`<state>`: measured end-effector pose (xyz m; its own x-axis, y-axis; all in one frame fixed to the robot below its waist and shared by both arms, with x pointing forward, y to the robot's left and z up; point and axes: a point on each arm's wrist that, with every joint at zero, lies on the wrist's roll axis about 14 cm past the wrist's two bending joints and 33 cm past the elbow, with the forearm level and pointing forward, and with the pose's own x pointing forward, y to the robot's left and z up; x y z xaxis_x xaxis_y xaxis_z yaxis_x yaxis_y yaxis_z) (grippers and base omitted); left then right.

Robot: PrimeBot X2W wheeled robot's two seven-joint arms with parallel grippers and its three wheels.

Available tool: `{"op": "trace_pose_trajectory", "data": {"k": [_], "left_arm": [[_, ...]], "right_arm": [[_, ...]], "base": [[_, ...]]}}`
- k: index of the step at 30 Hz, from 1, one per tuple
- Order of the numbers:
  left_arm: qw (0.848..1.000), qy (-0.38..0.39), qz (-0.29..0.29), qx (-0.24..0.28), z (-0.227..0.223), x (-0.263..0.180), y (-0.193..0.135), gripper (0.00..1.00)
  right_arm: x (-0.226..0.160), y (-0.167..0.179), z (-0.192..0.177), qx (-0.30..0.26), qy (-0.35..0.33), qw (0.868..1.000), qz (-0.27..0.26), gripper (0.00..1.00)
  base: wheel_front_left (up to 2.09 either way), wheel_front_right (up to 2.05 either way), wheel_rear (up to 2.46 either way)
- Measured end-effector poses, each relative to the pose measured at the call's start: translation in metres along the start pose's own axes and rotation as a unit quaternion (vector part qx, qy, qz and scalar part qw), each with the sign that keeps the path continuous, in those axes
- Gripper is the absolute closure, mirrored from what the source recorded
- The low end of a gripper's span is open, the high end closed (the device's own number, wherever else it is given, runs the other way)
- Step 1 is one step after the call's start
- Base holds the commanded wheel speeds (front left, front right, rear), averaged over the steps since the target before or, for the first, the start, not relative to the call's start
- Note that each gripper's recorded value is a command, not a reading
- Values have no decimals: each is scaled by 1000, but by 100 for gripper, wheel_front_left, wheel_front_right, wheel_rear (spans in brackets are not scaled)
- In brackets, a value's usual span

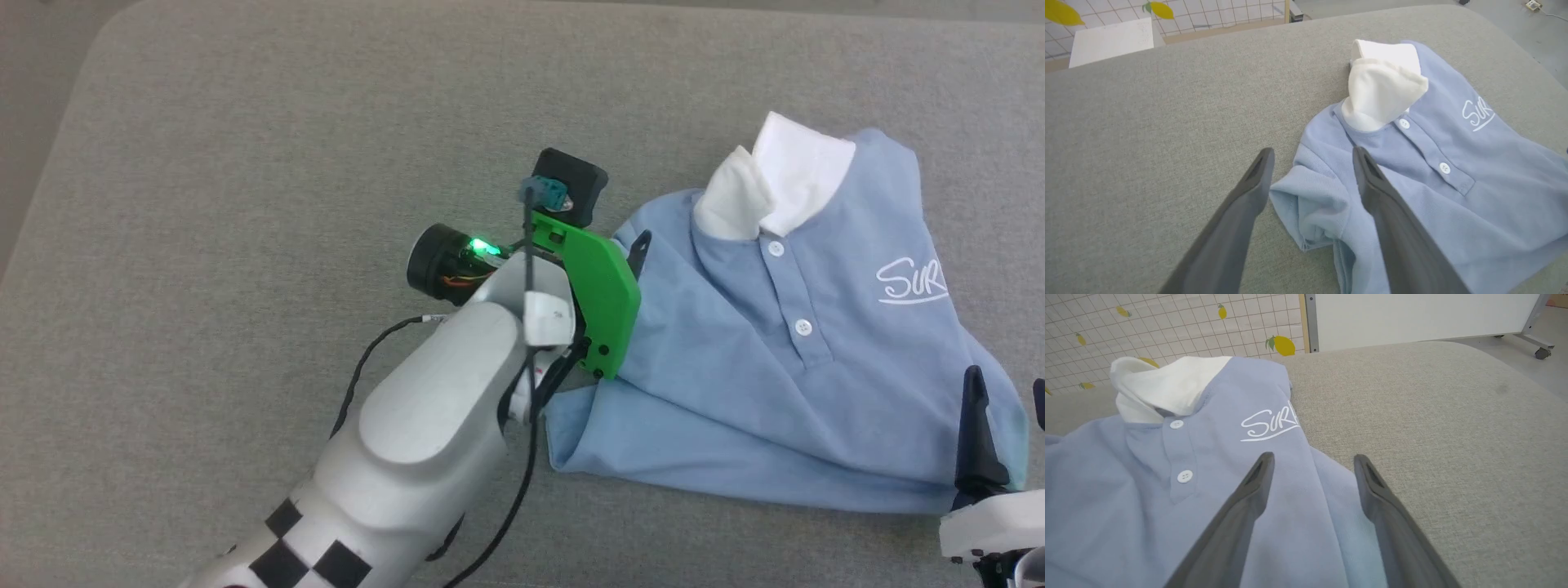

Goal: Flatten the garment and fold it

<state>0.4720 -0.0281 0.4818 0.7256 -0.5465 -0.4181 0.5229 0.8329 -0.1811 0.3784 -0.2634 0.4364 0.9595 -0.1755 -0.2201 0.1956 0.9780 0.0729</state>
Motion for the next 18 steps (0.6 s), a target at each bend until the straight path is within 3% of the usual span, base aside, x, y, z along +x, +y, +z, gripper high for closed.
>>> {"op": "trace_pose_trajectory", "data": {"k": [5, 9, 10, 11, 14, 18], "left_arm": [[995, 96, 33, 8, -41, 16, 7, 0], [991, 126, 38, -4, -57, 26, 9, 0], [991, 132, 36, -6, -61, 29, 8, 18], [990, 138, 32, -9, -65, 31, 7, 100], [987, 157, 14, -15, -78, 36, -1, 100], [992, 128, 7, -17, -63, 41, -4, 100]], "right_arm": [[1, -3, -5, -2, 10, 1000, -6, 0], [3, -9, 1, -6, 1, 1000, -15, 0], [4, -12, 4, -9, -3, 1000, -19, 0], [5, -13, 5, -10, -5, 1000, -22, 0], [6, -19, 12, -14, -15, 999, -30, 0], [3, -24, 17, -16, -23, 999, -38, 0]], "base": [[0, 0, 0], [0, 0, 0], [0, 0, 0], [0, 0, 0], [0, 0, 0], [0, 0, 0]]}}
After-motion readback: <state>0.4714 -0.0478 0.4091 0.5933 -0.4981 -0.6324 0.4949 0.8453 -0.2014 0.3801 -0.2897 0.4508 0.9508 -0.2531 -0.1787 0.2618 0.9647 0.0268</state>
